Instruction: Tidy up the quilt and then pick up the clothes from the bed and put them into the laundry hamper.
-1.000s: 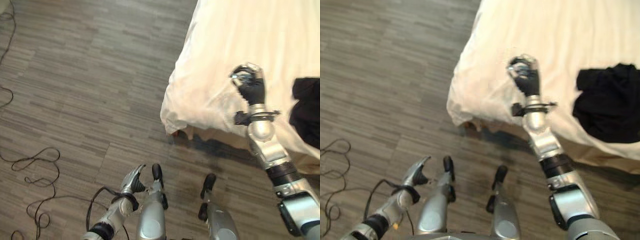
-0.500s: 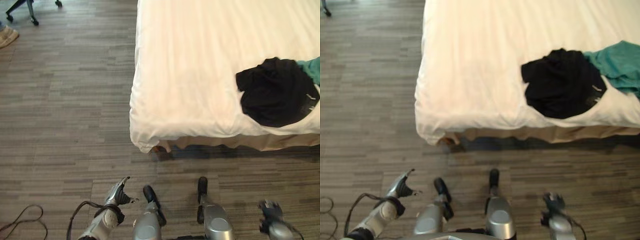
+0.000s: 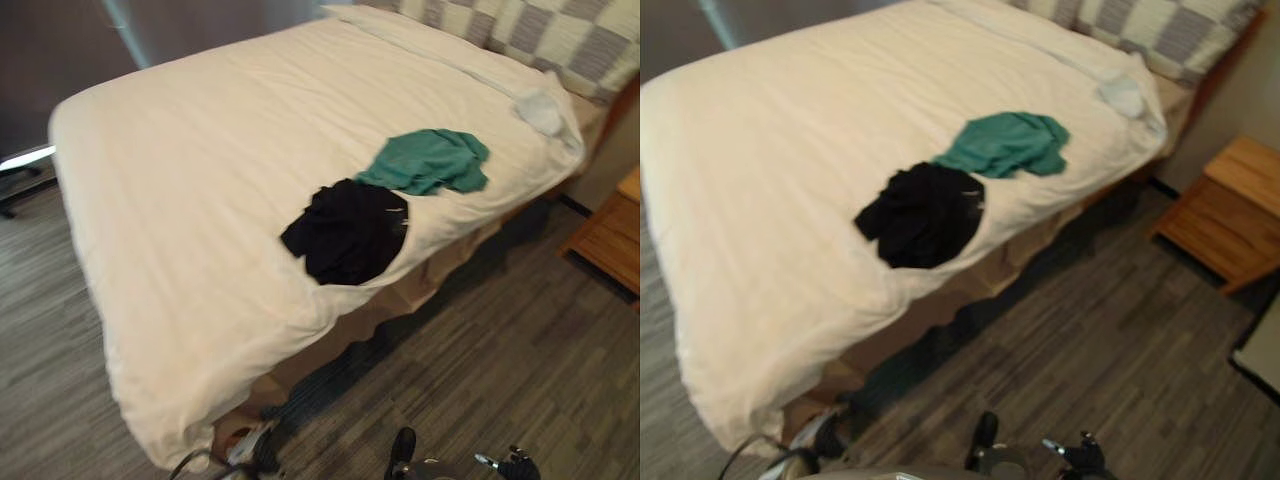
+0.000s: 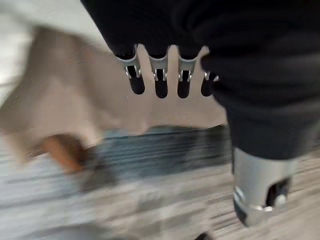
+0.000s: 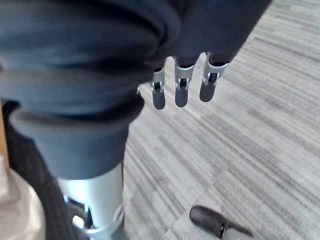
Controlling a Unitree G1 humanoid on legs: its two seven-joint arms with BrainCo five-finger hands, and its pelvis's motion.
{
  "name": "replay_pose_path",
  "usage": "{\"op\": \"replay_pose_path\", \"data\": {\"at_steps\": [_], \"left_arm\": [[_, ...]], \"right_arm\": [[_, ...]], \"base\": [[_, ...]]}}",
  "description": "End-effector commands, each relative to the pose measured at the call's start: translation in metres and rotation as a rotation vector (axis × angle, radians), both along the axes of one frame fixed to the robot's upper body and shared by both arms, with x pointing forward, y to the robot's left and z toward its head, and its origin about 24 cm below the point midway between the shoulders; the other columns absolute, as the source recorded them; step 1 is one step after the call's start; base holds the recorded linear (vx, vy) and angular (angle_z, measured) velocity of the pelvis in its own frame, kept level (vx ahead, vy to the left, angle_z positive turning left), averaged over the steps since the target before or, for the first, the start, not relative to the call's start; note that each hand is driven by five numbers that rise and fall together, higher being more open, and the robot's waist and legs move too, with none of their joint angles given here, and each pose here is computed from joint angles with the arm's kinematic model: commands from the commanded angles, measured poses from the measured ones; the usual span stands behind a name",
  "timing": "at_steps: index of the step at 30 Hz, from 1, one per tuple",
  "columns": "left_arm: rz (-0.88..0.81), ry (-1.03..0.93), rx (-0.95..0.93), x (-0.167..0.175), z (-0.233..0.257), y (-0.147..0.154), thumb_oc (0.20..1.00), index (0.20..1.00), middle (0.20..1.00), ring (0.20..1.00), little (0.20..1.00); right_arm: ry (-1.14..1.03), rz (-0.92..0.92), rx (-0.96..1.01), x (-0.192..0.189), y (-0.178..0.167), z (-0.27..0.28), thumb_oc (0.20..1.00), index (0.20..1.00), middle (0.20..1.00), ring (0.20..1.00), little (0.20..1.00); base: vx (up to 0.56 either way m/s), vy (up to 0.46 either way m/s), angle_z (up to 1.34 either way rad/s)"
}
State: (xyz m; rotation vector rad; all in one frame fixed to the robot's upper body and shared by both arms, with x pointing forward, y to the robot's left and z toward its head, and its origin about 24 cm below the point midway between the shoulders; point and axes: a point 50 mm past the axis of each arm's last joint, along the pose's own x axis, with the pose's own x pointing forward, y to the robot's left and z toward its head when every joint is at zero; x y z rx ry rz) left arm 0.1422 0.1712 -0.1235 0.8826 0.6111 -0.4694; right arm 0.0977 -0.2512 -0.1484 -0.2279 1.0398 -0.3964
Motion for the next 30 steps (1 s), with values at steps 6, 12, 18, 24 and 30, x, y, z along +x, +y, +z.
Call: {"op": "replay_pose_path", "data": {"at_steps": [6,12,18,24,30], "left_arm": [[-0.070,-0.193,-0.031,0.065,0.022,-0.032,1.000,1.000,1.000,1.000,1.000],[-0.040,-0.047,0.018,0.045,0.000,-0.024,1.000,1.000,1.000,1.000,1.000],[0.031,0.036,0.068,0.030,-0.011,-0.005,1.000,1.000,1.000,1.000,1.000],[0.555,0.356,-0.110,-0.013,-0.038,-0.001,1.000,1.000,1.000,1.000,1.000],[0.562,0.307,-0.088,0.000,-0.034,0.002,1.000,1.000,1.000,1.000,1.000]], "right_arm": [[-0.058,0.318,-0.041,0.043,0.017,0.009,1.000,1.000,1.000,1.000,1.000],[0.032,0.245,0.038,0.014,0.024,-0.004,1.000,1.000,1.000,1.000,1.000],[0.076,0.190,0.035,0.002,0.013,-0.007,1.000,1.000,1.000,1.000,1.000],[0.010,0.275,0.215,0.042,0.074,-0.006,1.000,1.000,1.000,1.000,1.000],[-0.043,0.328,0.243,0.059,0.090,0.000,1.000,1.000,1.000,1.000,1.000]], "base": [[0.16,0.033,-2.12],[0.10,0.053,-0.61],[0.03,0.030,-0.01],[0.07,0.017,0.18],[0.01,-0.108,-0.32]]}}
